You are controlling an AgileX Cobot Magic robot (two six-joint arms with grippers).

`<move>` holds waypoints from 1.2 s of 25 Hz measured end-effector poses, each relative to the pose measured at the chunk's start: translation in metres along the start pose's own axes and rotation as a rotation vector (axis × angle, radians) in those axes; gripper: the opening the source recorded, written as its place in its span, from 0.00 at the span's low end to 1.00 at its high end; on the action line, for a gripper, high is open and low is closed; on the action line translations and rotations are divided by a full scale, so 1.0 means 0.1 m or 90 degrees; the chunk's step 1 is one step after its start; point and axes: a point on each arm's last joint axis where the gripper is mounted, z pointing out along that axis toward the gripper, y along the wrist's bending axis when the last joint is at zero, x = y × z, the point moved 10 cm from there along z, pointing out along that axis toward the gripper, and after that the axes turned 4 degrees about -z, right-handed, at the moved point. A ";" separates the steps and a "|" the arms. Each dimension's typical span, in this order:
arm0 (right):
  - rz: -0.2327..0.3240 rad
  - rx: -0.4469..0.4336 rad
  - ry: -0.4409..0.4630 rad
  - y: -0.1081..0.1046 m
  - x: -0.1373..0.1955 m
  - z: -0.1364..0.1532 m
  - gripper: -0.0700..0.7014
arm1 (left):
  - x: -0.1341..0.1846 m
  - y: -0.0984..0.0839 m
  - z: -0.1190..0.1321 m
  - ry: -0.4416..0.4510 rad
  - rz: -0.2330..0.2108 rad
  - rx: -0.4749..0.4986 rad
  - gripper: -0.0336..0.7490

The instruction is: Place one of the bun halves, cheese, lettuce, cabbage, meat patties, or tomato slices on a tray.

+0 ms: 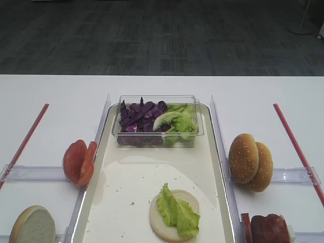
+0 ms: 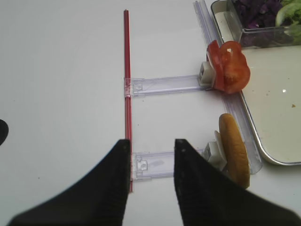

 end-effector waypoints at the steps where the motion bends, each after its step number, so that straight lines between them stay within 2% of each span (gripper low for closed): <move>1: 0.000 0.000 0.000 0.00 0.00 0.00 0.58 | 0.00 0.00 0.00 0.000 0.000 0.000 0.33; 30: 0.007 0.000 0.000 0.00 0.00 0.00 0.58 | 0.00 0.00 0.00 0.000 0.000 0.000 0.33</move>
